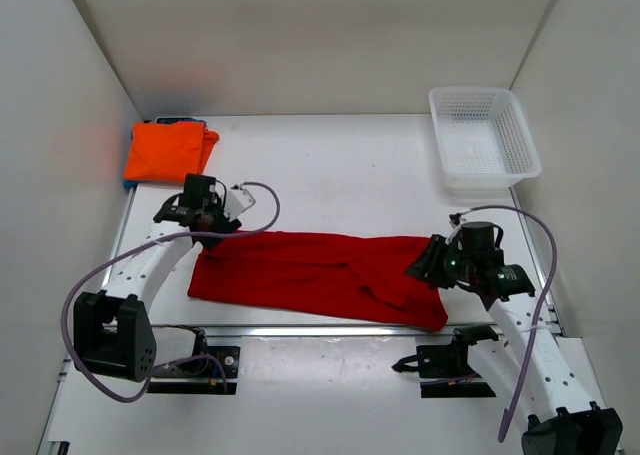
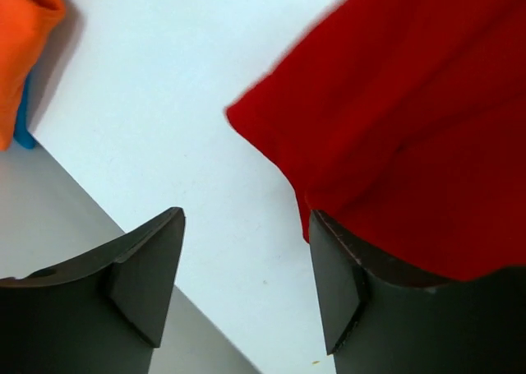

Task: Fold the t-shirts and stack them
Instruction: Fold the other side of the tshirt into a rectangle

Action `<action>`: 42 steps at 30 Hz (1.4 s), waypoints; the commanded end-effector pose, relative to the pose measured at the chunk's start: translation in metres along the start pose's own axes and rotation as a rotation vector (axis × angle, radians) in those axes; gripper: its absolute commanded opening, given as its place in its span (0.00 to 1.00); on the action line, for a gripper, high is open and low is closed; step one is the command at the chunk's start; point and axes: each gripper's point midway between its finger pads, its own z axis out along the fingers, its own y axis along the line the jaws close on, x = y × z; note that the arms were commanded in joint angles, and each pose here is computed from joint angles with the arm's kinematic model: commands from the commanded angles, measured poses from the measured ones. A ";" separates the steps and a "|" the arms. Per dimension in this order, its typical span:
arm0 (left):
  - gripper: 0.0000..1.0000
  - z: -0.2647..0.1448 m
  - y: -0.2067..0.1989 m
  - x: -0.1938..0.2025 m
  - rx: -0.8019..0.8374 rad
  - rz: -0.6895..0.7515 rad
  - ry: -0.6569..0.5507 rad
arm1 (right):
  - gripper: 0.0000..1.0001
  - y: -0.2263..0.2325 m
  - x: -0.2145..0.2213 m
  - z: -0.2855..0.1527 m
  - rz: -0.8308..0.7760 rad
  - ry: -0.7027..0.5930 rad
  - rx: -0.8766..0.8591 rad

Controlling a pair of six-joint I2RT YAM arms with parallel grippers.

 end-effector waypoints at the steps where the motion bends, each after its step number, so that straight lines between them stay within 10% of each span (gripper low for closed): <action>1: 0.74 -0.018 0.006 -0.030 0.021 -0.203 -0.123 | 0.31 0.024 -0.024 -0.005 -0.069 -0.058 -0.028; 7: 0.68 0.031 0.021 -0.009 0.035 -0.494 0.080 | 0.35 0.063 -0.020 0.031 -0.191 0.025 -0.048; 23: 0.56 0.065 -0.008 0.008 0.148 -0.552 0.187 | 0.50 0.085 -0.003 0.094 -0.743 0.285 0.245; 29: 0.47 0.071 -0.013 0.002 0.169 -0.572 0.181 | 0.35 0.093 0.020 0.101 -0.880 0.331 0.228; 36: 0.11 0.073 -0.009 0.007 0.134 -0.566 0.196 | 0.27 0.091 0.047 0.109 -0.957 0.427 0.213; 42: 0.12 0.070 0.002 0.003 0.086 -0.581 0.183 | 0.28 0.073 0.040 0.113 -0.909 0.434 0.283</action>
